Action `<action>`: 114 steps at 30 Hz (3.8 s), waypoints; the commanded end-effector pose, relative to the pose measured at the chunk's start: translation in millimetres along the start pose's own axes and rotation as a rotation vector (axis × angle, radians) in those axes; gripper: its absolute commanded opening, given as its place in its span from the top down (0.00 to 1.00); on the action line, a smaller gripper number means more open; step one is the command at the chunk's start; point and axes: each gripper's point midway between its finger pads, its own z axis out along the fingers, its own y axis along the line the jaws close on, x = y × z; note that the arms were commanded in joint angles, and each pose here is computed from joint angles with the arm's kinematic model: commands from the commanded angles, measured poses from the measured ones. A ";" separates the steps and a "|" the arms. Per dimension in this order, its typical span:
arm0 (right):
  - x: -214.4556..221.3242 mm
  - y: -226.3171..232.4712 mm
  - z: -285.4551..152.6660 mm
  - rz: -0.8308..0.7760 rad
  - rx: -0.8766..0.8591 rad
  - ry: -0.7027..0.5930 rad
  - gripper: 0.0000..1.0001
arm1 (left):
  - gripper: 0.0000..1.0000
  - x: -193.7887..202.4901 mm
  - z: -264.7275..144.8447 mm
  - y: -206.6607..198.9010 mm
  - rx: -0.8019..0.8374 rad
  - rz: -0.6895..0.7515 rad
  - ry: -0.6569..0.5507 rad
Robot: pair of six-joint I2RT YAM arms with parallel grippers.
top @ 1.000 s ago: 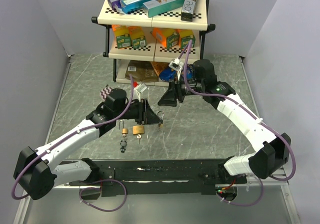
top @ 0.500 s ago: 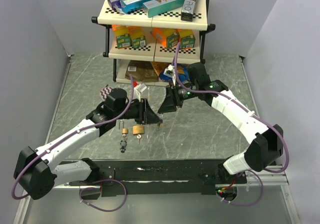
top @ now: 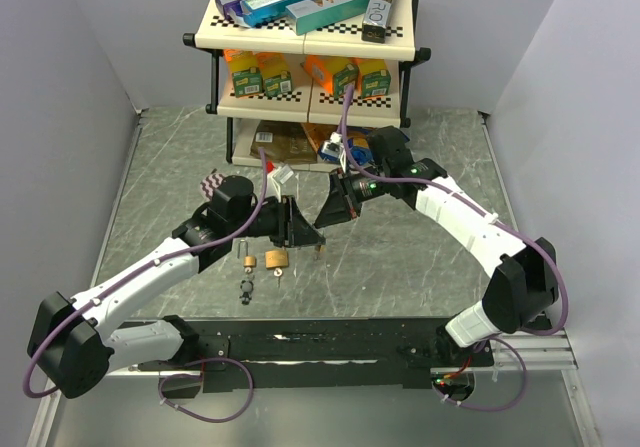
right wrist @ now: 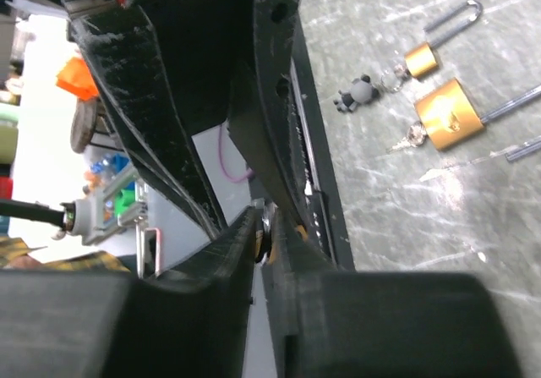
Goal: Unlock with the key
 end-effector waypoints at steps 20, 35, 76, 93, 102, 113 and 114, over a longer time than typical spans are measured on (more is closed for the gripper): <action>4.2 -66.1 3.3 0.296 0.275 -0.110 1.00 | 0.06 -36.5 1.6 15.6 -0.094 -0.034 -0.195; 92.5 -140.6 33.9 0.465 0.437 0.123 1.00 | 0.04 -15.5 -6.1 36.6 -0.142 -0.061 -0.190; 82.0 -214.4 87.9 0.188 0.385 0.110 0.87 | 0.00 -28.7 -47.4 73.1 -0.295 -0.028 -0.336; 52.9 -207.7 59.0 0.119 0.458 0.032 0.41 | 0.04 -58.2 -62.5 92.7 -0.421 -0.120 -0.486; 14.4 -168.9 1.3 0.020 0.574 -0.085 0.39 | 0.04 -86.0 -87.1 82.2 -0.482 -0.088 -0.603; 12.5 -93.4 -70.1 -0.055 0.701 -0.275 0.38 | 0.04 -121.9 -137.4 48.2 -0.561 0.048 -0.771; 9.4 -80.8 -78.7 -0.079 0.705 -0.315 0.38 | 0.04 -125.5 -143.4 42.3 -0.563 0.062 -0.786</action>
